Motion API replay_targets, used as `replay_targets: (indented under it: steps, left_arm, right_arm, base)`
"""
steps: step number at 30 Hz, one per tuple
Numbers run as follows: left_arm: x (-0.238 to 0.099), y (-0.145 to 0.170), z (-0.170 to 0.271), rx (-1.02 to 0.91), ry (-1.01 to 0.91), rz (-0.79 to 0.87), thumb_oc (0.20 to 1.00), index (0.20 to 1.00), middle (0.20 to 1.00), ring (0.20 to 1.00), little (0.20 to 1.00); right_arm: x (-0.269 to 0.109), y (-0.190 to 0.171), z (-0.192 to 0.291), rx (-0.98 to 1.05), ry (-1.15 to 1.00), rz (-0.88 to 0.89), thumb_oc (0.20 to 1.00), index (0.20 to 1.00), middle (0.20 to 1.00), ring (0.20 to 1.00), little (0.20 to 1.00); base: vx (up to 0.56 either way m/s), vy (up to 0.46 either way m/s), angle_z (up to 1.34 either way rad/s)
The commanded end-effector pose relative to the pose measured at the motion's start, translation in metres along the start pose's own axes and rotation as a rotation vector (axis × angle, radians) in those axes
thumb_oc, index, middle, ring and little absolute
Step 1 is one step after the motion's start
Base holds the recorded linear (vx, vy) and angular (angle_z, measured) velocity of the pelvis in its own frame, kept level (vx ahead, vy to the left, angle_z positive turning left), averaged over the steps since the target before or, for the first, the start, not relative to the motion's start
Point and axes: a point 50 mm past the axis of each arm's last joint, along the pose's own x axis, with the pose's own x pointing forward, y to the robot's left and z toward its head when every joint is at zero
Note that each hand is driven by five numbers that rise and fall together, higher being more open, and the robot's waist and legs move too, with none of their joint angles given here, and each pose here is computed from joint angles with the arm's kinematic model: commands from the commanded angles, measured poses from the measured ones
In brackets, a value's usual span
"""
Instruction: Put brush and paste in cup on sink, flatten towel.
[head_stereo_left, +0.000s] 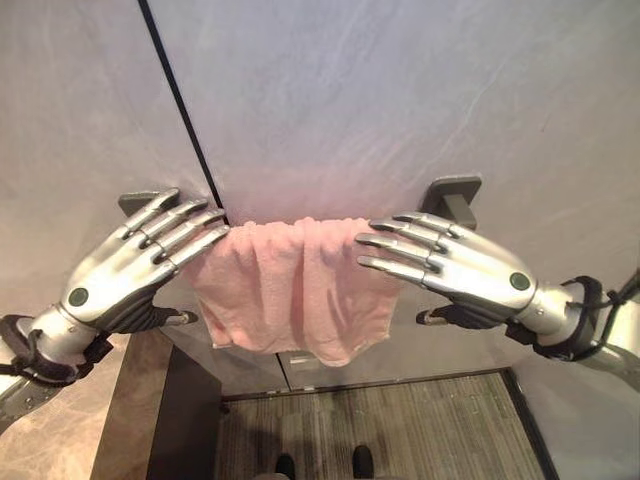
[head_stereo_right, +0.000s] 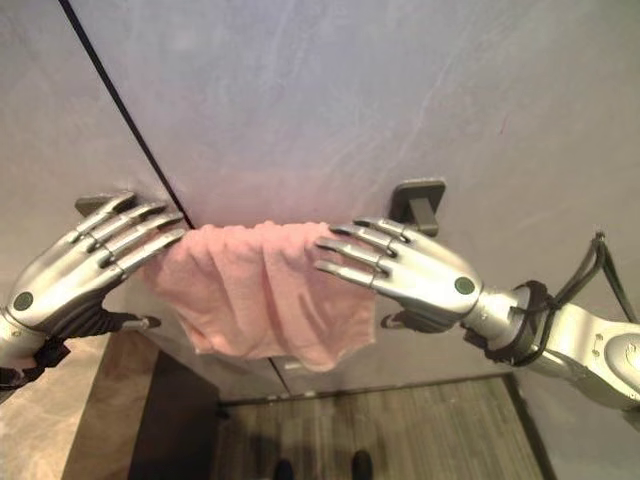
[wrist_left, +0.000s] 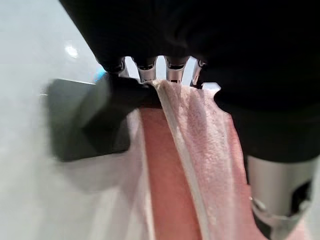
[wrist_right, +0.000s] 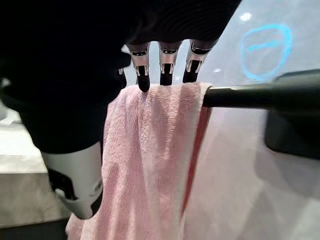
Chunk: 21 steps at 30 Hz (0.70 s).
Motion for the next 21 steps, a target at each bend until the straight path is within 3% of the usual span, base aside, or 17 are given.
replay_targets:
  steps: [1, 5, 7, 9, 14, 21]
  left_arm:
    - [-0.009, -0.022, 0.006, -0.075, -0.063, -0.304, 1.0, 1.0, 1.0, 1.0, 1.0]
    - [-0.013, -0.024, 0.009, -0.114, -0.051, -0.339, 1.0, 1.0, 1.0, 1.0, 1.0]
    - [-0.031, -0.031, -0.001, -0.218, 0.09, -0.356, 1.0, 1.0, 1.0, 1.0, 1.0]
    - [-0.034, -0.029, -0.001, -0.225, 0.107, -0.361, 1.0, 1.0, 1.0, 1.0, 1.0]
    - [-0.079, -0.066, -0.015, -0.328, 0.346, -0.476, 1.0, 1.0, 1.0, 1.0, 1.0]
    - [-0.093, -0.077, -0.02, -0.345, 0.426, -0.502, 1.0, 1.0, 1.0, 1.0, 1.0]
  right_arm:
    - [0.004, 0.004, 0.018, 0.099, -0.097, 0.136, 1.0, 1.0, 1.0, 1.0, 1.0]
    - [0.001, 0.005, 0.014, 0.109, -0.068, 0.154, 1.0, 1.0, 1.0, 1.0, 1.0]
    - [-0.014, 0.013, 0.003, 0.092, 0.02, 0.22, 1.0, 1.0, 1.0, 1.0, 1.0]
    - [-0.021, 0.014, 0.002, 0.095, 0.054, 0.23, 1.0, 1.0, 1.0, 1.0, 1.0]
    - [-0.062, 0.048, -0.006, 0.135, 0.26, 0.338, 1.0, 1.0, 1.0, 1.0, 1.0]
    - [-0.075, 0.06, -0.006, 0.181, 0.334, 0.362, 1.0, 1.0, 1.0, 1.0, 1.0]
  base:
    - [0.0, 0.002, -0.09]
    - [0.0, 0.0, -0.05]
    - [0.0, 0.0, 0.0]
    - [0.0, 0.0, 0.0]
    - [0.03, -0.007, 0.01]
    - [0.03, -0.003, 0.02]
